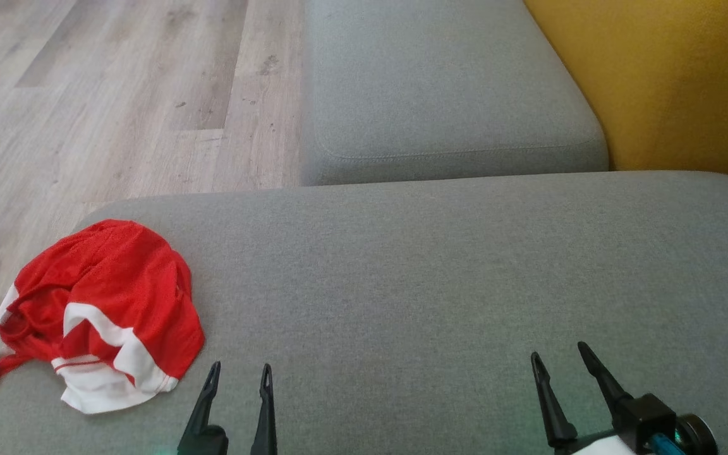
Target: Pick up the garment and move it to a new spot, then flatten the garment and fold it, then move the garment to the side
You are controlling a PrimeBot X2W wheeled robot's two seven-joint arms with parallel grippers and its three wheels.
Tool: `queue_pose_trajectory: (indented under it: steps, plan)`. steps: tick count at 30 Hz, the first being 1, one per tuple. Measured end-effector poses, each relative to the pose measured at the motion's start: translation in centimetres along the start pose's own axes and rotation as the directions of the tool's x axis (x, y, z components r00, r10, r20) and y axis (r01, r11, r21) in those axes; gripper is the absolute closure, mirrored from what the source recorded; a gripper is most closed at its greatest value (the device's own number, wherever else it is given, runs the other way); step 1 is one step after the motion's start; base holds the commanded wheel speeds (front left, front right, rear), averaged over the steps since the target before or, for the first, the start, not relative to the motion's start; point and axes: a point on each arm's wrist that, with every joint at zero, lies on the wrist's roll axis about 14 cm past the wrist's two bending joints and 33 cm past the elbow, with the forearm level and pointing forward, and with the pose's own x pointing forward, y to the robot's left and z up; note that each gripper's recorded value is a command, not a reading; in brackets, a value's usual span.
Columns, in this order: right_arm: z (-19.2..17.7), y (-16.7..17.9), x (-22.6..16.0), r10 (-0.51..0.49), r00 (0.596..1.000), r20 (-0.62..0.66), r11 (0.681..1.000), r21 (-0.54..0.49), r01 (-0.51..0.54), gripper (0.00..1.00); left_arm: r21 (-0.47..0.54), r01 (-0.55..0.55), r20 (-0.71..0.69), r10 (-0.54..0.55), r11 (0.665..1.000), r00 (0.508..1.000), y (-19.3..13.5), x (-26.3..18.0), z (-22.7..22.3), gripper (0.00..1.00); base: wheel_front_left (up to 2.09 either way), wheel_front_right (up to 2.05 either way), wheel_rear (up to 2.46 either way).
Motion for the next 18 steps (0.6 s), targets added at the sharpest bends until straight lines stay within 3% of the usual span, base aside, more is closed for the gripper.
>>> queue_pose_trajectory:
  steps: [18]
  plan:
    - [-0.6, 0.3, 0.9, 0.020, 0.999, -0.025, 1.000, -0.001, -0.020, 0.00, 0.012, -0.072, -0.033, 0.073, 0.997, 0.997, 2.0, -0.5, -1.1, 0.00, 0.00, 0.00, 0.00]
